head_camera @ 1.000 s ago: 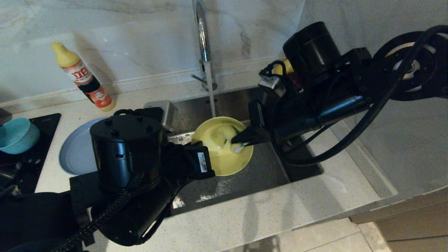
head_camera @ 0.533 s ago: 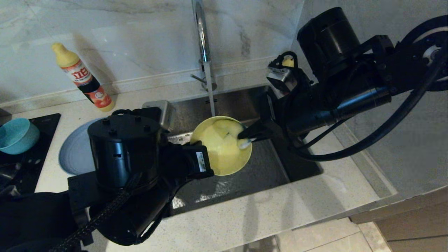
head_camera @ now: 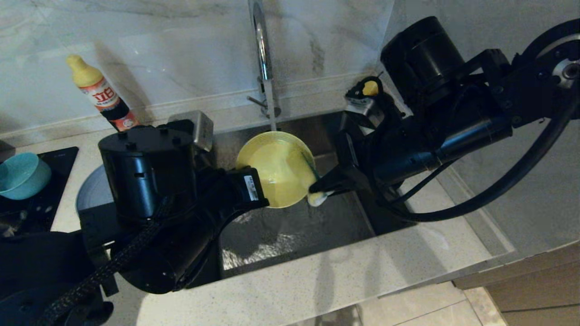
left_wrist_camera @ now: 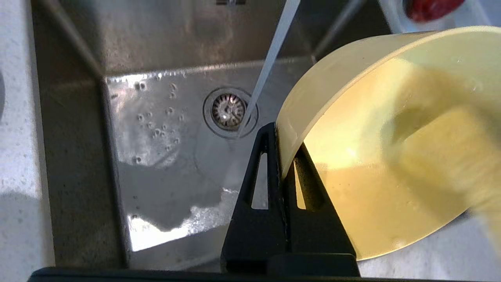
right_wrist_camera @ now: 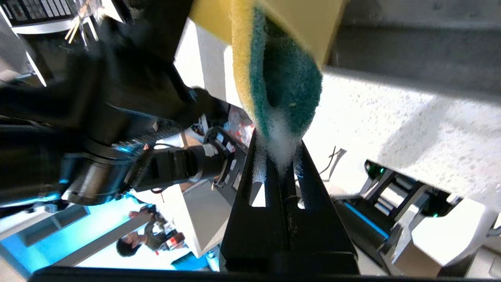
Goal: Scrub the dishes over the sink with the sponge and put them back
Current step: Wipe the bowl
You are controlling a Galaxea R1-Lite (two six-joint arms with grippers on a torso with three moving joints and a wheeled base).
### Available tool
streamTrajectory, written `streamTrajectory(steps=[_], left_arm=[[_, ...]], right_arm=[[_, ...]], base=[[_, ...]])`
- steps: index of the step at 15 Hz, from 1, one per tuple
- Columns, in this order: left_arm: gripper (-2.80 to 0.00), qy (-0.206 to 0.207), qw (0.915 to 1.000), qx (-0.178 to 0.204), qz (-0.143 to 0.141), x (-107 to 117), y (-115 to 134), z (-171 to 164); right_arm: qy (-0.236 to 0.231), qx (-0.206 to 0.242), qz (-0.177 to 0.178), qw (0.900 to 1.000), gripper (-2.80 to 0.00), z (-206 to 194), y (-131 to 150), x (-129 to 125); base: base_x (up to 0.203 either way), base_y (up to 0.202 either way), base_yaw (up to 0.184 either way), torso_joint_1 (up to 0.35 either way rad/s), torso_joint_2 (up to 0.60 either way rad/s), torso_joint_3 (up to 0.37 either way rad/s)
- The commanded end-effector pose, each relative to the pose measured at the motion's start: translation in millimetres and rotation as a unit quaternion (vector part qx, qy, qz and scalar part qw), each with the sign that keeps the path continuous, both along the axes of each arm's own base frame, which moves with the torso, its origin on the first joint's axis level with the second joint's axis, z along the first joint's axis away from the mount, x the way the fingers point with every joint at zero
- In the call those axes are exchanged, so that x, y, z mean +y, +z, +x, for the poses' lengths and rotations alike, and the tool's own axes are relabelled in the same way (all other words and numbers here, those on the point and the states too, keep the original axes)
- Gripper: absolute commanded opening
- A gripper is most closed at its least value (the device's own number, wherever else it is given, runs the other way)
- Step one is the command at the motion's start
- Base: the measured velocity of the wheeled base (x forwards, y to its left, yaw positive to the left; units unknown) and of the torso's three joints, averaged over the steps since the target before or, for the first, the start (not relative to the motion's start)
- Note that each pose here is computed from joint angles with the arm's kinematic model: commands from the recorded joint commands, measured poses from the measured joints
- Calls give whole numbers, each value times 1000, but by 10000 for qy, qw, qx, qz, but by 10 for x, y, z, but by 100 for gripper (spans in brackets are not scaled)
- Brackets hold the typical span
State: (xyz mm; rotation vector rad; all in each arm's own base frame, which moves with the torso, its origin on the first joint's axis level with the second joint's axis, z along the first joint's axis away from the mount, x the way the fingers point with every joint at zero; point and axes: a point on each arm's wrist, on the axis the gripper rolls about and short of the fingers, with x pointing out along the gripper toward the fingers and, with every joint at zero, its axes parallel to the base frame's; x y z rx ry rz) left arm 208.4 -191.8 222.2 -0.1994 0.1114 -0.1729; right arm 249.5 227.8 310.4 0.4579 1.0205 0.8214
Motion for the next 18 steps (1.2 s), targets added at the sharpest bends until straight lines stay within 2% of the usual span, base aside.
streamTrajectory(steps=[1, 5, 10, 16, 18], left_arm=[[-280, 53, 9999, -88, -93, -6, 62, 16], [-280, 65, 9998, -157, -143, -12, 113, 23], [-280, 27, 10000, -10, 12, -21, -4, 8], [-280, -37, 9997, 168, 180, -3, -145, -59], [-280, -36, 9999, 67, 77, 18, -170, -79]], right_arm=[[67, 153, -43, 9999, -280, -8, -68, 91], [215, 223, -104, 9995, -280, -25, -147, 222], [289, 113, -11, 9995, -280, -35, -138, 291], [146, -105, 158, 9997, -280, -25, -15, 175], [25, -185, 215, 9996, -280, 10, 37, 83]], base=[[0, 0, 0, 0, 0, 0], [0, 0, 0, 0, 0, 0], [0, 0, 0, 0, 0, 0], [0, 0, 0, 0, 0, 0], [0, 0, 0, 0, 0, 0]])
